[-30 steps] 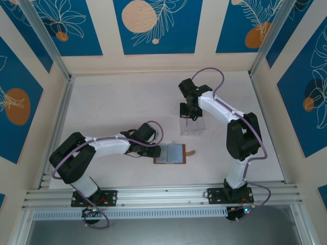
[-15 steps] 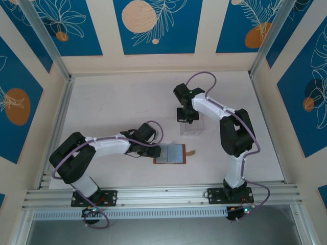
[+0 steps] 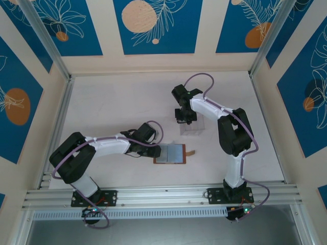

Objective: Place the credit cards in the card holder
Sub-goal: Pick up the credit card from the storage box.

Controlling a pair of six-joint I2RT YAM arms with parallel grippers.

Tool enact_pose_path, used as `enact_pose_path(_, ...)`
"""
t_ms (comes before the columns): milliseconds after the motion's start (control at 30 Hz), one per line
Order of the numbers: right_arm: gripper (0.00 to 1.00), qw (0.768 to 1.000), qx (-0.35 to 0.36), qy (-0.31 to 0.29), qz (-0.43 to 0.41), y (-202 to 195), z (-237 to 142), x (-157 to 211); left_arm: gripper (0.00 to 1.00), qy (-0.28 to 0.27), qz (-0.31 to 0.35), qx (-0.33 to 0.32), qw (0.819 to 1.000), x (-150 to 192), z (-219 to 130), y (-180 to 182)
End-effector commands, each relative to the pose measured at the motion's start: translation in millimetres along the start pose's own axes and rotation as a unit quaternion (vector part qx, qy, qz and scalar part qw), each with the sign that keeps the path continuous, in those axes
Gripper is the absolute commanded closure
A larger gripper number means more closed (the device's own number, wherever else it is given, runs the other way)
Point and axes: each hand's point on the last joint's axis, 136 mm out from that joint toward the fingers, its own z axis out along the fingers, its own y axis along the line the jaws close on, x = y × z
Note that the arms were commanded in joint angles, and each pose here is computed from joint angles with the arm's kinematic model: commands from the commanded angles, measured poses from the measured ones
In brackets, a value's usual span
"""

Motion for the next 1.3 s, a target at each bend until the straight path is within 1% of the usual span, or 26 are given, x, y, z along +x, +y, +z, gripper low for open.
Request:
enact_pose_path(0, 0.78, 1.000, -0.009, 0.019, 0.003, 2, 7, 8, 0.66, 0.055, -0.014, -0.023, 0.998, 28, 20, 17)
enact_pose_path(233, 0.80, 1.000, 0.020, 0.021, -0.001, -7, 12, 8, 0.66, 0.053, -0.014, -0.023, 0.998, 28, 20, 17)
enact_pose_path(333, 0.83, 0.999, 0.030, 0.021, -0.004, -11, 12, 8, 0.66, 0.053, -0.014, -0.023, 0.998, 28, 20, 17)
enact_pose_path(433, 0.91, 0.999, 0.037, 0.023, -0.006, -13, 13, 9, 0.66, 0.053, -0.014, -0.023, 0.998, 29, 20, 17)
enact_pose_path(633, 1.00, 0.999, 0.039, 0.006, -0.007, -14, -2, 5, 0.66, 0.050, -0.014, -0.023, 0.998, 29, 18, 18)
enact_pose_path(733, 1.00, 0.999, 0.046, -0.005, -0.011, -17, -14, 3, 0.66, 0.048, -0.013, -0.020, 0.999, 28, 17, 17)
enact_pose_path(833, 1.00, 0.998, 0.054, -0.025, -0.013, -19, -34, 1, 0.66, 0.046, -0.009, -0.018, 0.999, 28, 16, 16)
enact_pose_path(967, 1.00, 0.995, 0.056, -0.081, -0.034, -9, -78, 2, 0.66, 0.047, -0.007, -0.013, 0.999, 29, 16, 14)
enact_pose_path(1033, 1.00, 0.993, 0.038, -0.103, -0.048, 4, -96, 7, 0.66, 0.047, -0.007, -0.012, 0.999, 29, 17, 14)
enact_pose_path(1133, 1.00, 0.992, -0.026, -0.118, -0.046, 24, -113, 20, 0.66, 0.045, -0.004, -0.011, 0.999, 29, 16, 14)
enact_pose_path(1200, 1.00, 0.988, -0.101, -0.113, -0.030, 42, -113, 32, 0.66, 0.046, -0.003, -0.011, 0.999, 30, 16, 14)
enact_pose_path(1267, 1.00, 0.978, -0.174, -0.118, -0.016, 59, -110, 42, 0.66, 0.049, -0.001, -0.012, 0.999, 32, 18, 15)
